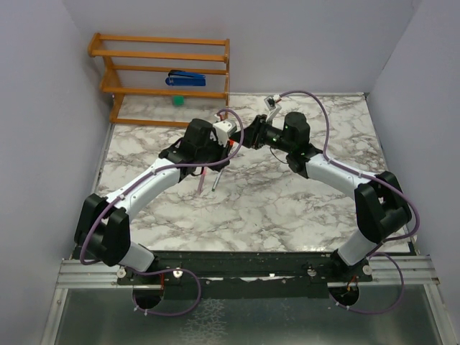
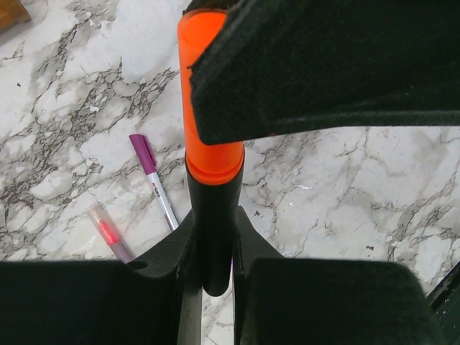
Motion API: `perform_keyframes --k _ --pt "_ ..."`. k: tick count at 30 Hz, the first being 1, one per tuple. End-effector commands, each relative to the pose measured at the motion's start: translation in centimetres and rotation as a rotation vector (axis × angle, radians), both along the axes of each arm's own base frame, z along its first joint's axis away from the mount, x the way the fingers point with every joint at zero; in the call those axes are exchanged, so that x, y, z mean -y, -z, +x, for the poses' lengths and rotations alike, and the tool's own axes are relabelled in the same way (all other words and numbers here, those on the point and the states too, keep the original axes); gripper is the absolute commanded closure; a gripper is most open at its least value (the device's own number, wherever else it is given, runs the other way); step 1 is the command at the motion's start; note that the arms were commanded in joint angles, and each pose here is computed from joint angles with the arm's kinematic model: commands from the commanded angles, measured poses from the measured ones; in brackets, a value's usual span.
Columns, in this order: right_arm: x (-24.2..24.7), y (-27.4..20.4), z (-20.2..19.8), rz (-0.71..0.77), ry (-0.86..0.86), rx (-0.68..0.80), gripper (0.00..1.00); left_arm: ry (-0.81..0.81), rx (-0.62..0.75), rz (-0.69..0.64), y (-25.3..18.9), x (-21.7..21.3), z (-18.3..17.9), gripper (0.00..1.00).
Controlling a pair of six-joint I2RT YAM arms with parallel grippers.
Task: Insert the pens into the pen caps
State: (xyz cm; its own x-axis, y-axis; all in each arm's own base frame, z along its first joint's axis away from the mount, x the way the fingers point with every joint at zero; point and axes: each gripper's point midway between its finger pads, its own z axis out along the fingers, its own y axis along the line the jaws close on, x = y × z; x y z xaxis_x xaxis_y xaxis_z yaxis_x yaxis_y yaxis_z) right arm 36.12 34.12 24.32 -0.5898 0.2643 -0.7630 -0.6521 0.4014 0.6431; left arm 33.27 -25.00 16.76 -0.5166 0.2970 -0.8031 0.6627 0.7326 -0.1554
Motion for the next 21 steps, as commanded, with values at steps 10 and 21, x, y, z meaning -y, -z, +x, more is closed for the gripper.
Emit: perform_keyframes --k 10,21 --pt "-3.2 5.1 -9.6 -0.079 -0.383 -0.196 1.00 -0.106 0.424 -0.200 -12.6 -0.4 4.9 1.00" --pt "-3.6 6.3 -9.4 -0.136 -0.376 -0.208 1.00 -0.115 0.445 -0.211 -12.9 -0.8 4.8 1.00"
